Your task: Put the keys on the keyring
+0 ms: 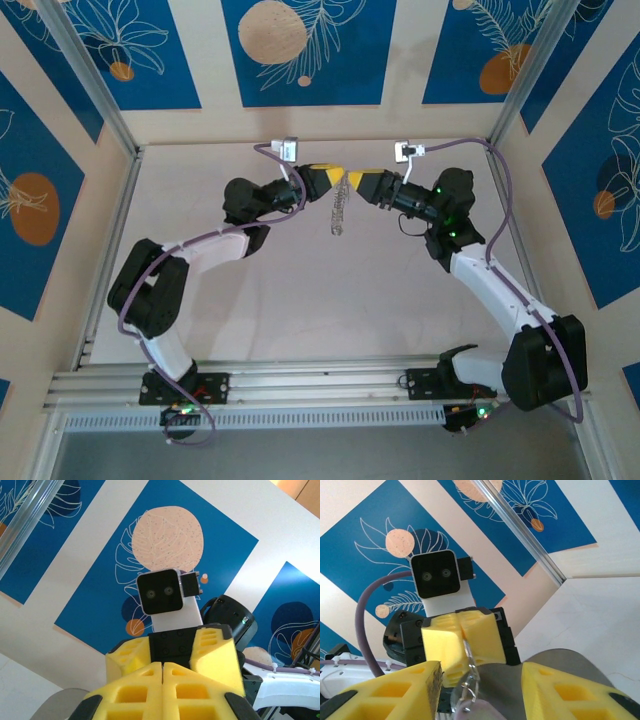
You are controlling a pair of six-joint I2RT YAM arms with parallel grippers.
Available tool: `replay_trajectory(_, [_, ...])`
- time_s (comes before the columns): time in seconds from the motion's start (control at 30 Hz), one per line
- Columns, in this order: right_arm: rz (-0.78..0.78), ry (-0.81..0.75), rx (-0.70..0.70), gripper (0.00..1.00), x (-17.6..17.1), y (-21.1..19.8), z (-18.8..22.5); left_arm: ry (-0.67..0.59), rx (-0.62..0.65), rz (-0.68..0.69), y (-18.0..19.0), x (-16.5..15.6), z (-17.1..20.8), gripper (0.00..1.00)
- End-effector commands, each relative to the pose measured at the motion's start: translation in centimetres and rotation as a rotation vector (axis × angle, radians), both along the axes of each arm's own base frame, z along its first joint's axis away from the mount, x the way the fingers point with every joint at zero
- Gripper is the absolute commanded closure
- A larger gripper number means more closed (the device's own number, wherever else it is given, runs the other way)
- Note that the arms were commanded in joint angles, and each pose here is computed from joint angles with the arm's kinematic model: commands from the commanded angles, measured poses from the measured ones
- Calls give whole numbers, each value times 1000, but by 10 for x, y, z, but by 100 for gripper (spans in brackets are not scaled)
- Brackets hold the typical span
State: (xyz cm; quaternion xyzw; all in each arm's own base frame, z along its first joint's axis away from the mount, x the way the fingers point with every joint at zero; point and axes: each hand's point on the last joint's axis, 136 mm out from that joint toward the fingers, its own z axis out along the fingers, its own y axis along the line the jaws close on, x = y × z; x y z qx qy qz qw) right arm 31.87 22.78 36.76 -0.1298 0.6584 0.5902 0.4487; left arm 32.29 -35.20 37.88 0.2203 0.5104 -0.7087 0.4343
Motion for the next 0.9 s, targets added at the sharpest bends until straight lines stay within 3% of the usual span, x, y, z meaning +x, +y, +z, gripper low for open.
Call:
replay_trajectory(0.0, [26,-60,18,57,-5,5,20,-62,-51,-14,0,-10,20,100])
replay_trajectory(0.4, [42,-54,6,99,-5,9,14,-72,-46,-26,-3,-15,23,100])
replay_trajectory(0.53, [26,-53,-4,100,-3,5,13,-73,-23,-19,-5,-14,20,100])
replay_trajectory(0.63, [1,-58,-24,100,1,-1,14,-85,62,10,-7,-12,13,100])
replay_trajectory(0.87, [-51,-63,-103,100,11,-14,8,-130,305,165,4,-2,-1,47])
